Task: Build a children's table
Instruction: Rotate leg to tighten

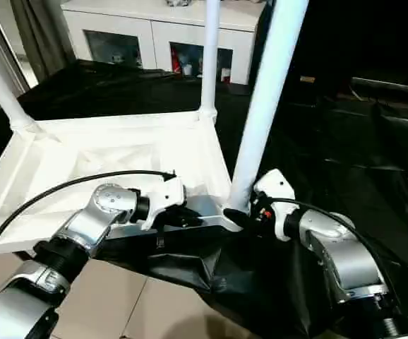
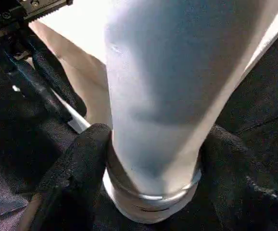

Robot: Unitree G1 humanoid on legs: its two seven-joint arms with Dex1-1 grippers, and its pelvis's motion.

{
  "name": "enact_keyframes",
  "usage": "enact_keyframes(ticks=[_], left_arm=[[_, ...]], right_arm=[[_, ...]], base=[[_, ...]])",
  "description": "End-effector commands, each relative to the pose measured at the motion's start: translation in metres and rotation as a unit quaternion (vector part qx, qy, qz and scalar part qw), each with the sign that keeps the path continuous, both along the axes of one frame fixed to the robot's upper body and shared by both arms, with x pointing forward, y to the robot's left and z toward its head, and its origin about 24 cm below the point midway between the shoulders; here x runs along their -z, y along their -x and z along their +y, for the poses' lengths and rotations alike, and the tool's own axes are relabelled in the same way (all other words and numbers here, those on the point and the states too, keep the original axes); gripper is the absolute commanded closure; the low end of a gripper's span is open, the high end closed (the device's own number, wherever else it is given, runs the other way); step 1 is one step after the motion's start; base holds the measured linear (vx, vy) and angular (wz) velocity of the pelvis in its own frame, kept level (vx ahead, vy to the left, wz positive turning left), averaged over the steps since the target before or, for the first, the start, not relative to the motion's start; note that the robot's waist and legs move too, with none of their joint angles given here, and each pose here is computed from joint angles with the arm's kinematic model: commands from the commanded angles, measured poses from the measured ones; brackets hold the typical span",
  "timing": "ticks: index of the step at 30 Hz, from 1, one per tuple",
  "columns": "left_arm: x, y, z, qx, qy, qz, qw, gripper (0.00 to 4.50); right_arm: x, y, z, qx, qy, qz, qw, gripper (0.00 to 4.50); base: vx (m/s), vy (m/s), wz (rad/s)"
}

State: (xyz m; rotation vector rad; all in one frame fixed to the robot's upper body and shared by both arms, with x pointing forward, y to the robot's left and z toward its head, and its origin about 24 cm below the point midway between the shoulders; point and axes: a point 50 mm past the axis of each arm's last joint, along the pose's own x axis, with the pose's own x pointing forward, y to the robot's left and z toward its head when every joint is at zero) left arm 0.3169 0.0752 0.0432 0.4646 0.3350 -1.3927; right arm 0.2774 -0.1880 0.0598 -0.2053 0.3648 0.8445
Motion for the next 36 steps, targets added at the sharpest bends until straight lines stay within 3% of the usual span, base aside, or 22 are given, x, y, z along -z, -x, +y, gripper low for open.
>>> enact_keyframes(ticks=[1, 9, 12, 14, 16, 17, 19, 20, 23, 26, 28, 30, 36], left_arm=[[0.002, 0.001, 0.002, -0.005, 0.008, 0.006, 1.0, 4.5], [0.003, -0.001, 0.006, -0.04, 0.017, 0.015, 0.999, 4.5], [0.002, -0.009, 0.004, -0.092, 0.024, 0.013, 0.995, 4.5], [0.002, -0.015, -0.001, -0.125, 0.021, 0.008, 0.992, 4.5], [0.001, -0.025, -0.014, -0.179, 0.021, -0.004, 0.984, 4.5], [0.001, -0.025, -0.014, -0.179, 0.021, -0.004, 0.984, 4.5], [-0.004, -0.032, -0.029, -0.224, 0.029, -0.014, 0.974, 4.5], [-0.004, -0.032, -0.029, -0.224, 0.029, -0.014, 0.974, 4.5], [-0.013, -0.039, -0.043, -0.258, 0.036, -0.034, 0.965, 4.5], [-0.018, -0.042, -0.046, -0.261, 0.046, -0.04, 0.964, 4.5], [-0.019, -0.042, -0.045, -0.247, 0.049, -0.042, 0.967, 4.5], [-0.019, -0.041, -0.044, -0.232, 0.052, -0.043, 0.97, 4.5], [-0.015, -0.035, -0.036, -0.185, 0.052, -0.036, 0.981, 4.5]], right_arm=[[0.0, -0.001, 0.001, -0.007, -0.003, -0.002, 1.0, 1.89], [0.006, 0.0, 0.005, 0.002, -0.012, 0.008, 1.0, 1.91], [0.016, -0.006, 0.004, 0.071, -0.019, 0.009, 0.997, 1.91], [0.027, -0.013, 0.005, 0.148, -0.024, 0.019, 0.989, 1.91], [0.044, -0.021, 0.015, 0.258, -0.025, 0.041, 0.965, 1.93], [0.044, -0.021, 0.015, 0.258, -0.025, 0.041, 0.965, 1.93], [0.051, -0.03, 0.033, 0.309, -0.024, 0.051, 0.949, 1.93], [0.051, -0.03, 0.033, 0.309, -0.024, 0.051, 0.949, 1.93], [0.042, -0.045, 0.067, 0.312, -0.049, 0.04, 0.948, 1.93], [0.034, -0.052, 0.081, 0.302, -0.069, 0.025, 0.951, 1.93], [0.031, -0.054, 0.081, 0.302, -0.077, 0.018, 0.95, 1.93], [0.029, -0.056, 0.078, 0.303, -0.083, 0.012, 0.949, 1.42], [0.013, -0.059, 0.058, 0.266, -0.069, -0.032, 0.961, 0.92]], base=[[0.0, 0.0, 0.0], [0.0, 0.0, 0.0], [0.0, 0.0, 0.0], [0.0, 0.0, 0.0], [0.0, 0.0, 0.0], [0.0, 0.0, 0.0], [0.0, 0.0, 0.0], [0.0, 0.0, 0.0], [0.0, 0.0, 0.0], [0.0, 0.0, 0.0], [0.0, 0.0, 0.0], [0.0, 0.0, 0.0], [0.0, 0.0, 0.0]])
